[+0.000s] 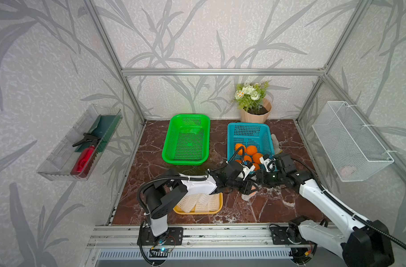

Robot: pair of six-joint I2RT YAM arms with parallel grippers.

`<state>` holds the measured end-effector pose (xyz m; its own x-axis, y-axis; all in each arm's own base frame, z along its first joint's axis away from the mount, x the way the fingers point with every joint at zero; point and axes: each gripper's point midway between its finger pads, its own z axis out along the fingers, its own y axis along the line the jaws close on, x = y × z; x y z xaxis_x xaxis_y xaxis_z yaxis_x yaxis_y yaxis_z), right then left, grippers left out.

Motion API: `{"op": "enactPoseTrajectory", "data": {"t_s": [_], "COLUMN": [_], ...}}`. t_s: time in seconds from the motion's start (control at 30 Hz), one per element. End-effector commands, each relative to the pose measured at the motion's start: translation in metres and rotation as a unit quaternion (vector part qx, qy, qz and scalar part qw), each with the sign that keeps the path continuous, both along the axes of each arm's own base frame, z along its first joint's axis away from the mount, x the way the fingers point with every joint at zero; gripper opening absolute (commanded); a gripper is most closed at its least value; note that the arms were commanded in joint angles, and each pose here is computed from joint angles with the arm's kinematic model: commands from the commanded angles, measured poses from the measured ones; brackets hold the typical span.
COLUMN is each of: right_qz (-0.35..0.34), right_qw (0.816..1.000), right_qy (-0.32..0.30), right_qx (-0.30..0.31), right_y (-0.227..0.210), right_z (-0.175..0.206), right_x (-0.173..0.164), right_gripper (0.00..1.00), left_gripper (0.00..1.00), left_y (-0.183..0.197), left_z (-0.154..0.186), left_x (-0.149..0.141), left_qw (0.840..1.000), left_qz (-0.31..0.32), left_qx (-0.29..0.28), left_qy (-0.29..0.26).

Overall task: Remove foam nets from oranges
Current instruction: Remove the foam net from the orange.

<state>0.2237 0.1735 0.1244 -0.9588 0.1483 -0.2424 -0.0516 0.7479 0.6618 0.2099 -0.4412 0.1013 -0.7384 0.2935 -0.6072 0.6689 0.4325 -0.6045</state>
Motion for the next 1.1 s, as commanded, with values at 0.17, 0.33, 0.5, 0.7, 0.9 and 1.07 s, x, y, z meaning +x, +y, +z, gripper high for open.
{"op": "enactPoseTrajectory", "data": {"t_s": [0.17,0.33,0.5,0.7,0.9,1.07], "right_qz": [0.024,0.024,0.029,0.045,0.052,0.067], "right_qw": [0.999,0.999,0.999,0.999,0.999,0.998], "right_qy": [0.041,0.047,0.028,0.019,-0.002,-0.011], "right_qx": [0.010,0.012,0.017,0.001,0.011,0.010], "right_y": [0.007,0.008,0.009,0.006,0.009,0.010], "right_z": [-0.007,-0.011,-0.001,-0.001,0.007,0.010], "right_x": [-0.013,-0.014,-0.011,-0.014,-0.012,-0.012], "right_gripper": [0.47,0.25,0.07,0.01,0.00,0.00], "left_gripper": [0.29,0.29,0.58,0.70,0.67,0.65], "left_y": [-0.005,-0.006,-0.004,0.006,0.007,-0.001], "left_z": [0.036,0.039,0.042,0.044,0.050,0.049], "left_x": [0.016,0.018,0.020,0.028,0.032,0.026], "left_qw": [0.998,0.997,0.997,0.996,0.996,0.996], "left_qz": [0.016,0.020,0.030,0.045,0.029,0.004], "left_qx": [-0.050,-0.055,-0.061,-0.073,-0.085,-0.093], "left_qy": [-0.036,-0.041,-0.036,-0.019,-0.005,0.016]}}
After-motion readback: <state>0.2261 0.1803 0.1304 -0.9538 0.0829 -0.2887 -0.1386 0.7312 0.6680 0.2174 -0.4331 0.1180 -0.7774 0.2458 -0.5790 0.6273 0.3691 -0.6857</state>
